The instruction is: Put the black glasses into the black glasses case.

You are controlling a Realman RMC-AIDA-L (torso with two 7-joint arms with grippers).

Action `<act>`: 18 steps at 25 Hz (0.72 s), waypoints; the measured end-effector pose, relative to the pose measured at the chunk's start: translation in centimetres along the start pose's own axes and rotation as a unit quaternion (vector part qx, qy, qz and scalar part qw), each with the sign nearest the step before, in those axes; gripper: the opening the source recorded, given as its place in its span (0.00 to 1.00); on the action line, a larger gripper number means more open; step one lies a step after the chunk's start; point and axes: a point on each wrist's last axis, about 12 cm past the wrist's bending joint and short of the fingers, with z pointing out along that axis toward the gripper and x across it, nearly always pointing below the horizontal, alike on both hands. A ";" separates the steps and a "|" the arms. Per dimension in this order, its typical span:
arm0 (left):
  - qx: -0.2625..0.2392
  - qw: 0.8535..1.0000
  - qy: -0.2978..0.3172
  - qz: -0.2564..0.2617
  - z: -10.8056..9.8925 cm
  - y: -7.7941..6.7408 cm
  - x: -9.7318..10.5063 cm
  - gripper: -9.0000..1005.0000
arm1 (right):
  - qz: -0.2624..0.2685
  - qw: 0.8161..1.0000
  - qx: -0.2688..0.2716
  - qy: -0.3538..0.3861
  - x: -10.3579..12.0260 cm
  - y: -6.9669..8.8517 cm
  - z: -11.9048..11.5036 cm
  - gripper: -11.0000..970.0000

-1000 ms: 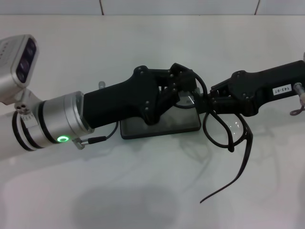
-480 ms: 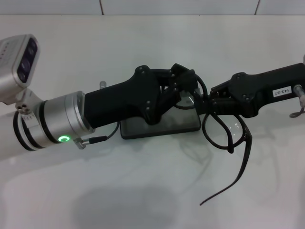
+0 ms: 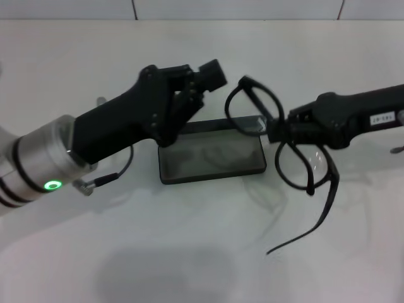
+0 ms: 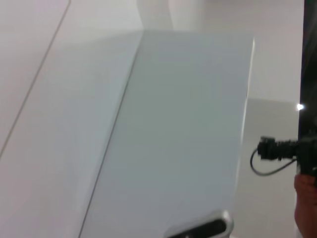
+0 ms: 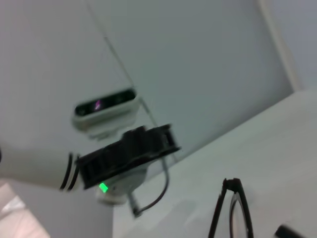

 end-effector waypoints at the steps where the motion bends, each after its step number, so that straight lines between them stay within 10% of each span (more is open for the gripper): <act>1: -0.001 1.000 -0.004 0.000 -0.2 -0.1 0.0 0.05 | 0.004 1.000 0.004 -0.011 0.0 -0.1 -0.3 0.13; 12: -0.032 0.999 -0.009 -0.005 -2.1 -0.9 0.4 0.05 | 0.064 0.962 0.064 -0.258 -0.3 -1.6 -4.9 0.14; 18: -0.008 0.999 0.037 -0.018 -0.9 -0.6 1.2 0.06 | 0.074 0.936 0.068 -0.337 -0.4 -2.3 -2.3 0.14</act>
